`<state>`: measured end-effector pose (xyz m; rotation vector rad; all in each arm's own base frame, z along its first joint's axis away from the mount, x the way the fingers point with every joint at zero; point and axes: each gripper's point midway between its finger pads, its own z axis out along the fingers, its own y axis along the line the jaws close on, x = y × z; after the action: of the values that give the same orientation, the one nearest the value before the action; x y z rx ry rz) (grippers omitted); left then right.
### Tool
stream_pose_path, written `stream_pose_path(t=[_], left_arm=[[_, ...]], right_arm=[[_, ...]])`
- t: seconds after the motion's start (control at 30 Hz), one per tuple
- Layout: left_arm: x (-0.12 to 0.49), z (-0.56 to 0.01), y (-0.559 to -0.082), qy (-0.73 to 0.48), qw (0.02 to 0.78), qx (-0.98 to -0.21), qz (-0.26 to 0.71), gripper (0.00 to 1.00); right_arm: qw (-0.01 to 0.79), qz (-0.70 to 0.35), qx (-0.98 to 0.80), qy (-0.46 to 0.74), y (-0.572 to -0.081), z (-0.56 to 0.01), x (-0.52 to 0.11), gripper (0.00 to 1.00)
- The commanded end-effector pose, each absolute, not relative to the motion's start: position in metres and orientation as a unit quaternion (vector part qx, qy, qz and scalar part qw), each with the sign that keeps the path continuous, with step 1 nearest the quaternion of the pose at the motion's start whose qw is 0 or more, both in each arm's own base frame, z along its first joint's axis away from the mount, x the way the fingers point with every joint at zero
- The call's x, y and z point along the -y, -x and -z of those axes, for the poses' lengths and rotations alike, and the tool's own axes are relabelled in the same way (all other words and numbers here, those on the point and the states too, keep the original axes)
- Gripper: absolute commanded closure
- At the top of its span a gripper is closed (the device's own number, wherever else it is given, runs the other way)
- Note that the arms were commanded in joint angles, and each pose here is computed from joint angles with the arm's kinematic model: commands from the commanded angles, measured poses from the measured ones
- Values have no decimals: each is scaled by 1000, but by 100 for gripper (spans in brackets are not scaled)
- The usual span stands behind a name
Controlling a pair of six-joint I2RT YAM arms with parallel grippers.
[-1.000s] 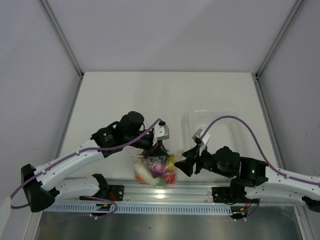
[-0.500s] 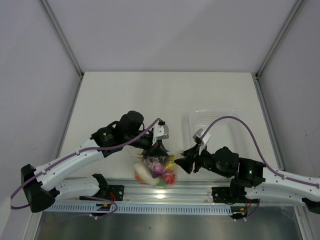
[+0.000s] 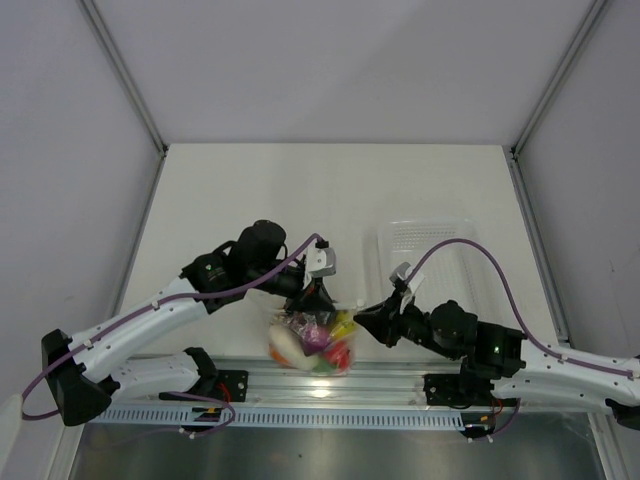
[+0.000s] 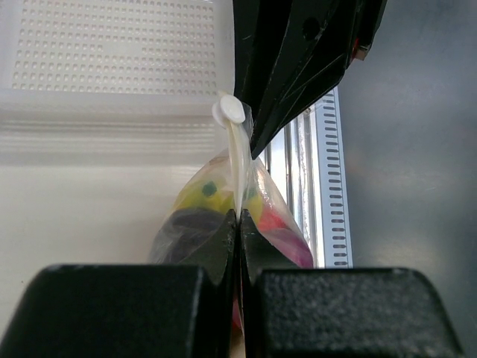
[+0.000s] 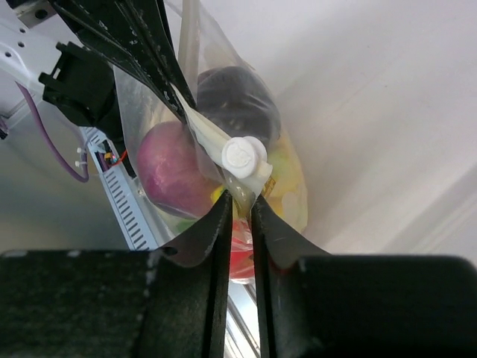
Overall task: Place the food in the zip-top bag and seal the zipper
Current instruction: Adjust the zipper food storage bag at the center of the board.
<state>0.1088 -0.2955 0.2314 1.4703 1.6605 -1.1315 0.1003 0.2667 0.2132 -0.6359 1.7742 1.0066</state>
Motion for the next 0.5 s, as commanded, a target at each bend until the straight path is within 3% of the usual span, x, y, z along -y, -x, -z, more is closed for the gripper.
stream_pose_path(t=[0.0, 0.33, 0.4, 0.43, 0.47], left_arm=[[303, -258, -109, -560, 343, -603, 453, 100], [304, -258, -107, -562, 337, -600, 459, 99], [304, -258, -106, -564, 335, -598, 461, 99], [304, -257, -105, -564, 333, -598, 462, 99], [304, -258, -105, -565, 334, -597, 462, 99]], right_arm=[[510, -434, -706, 230, -107, -230, -268, 81], [516, -453, -690, 229, -114, -237, -274, 78], [514, -456, -687, 236, -113, -237, -275, 86], [514, -454, -689, 234, -116, -238, -275, 100], [512, -456, -689, 235, -116, -238, -275, 100]])
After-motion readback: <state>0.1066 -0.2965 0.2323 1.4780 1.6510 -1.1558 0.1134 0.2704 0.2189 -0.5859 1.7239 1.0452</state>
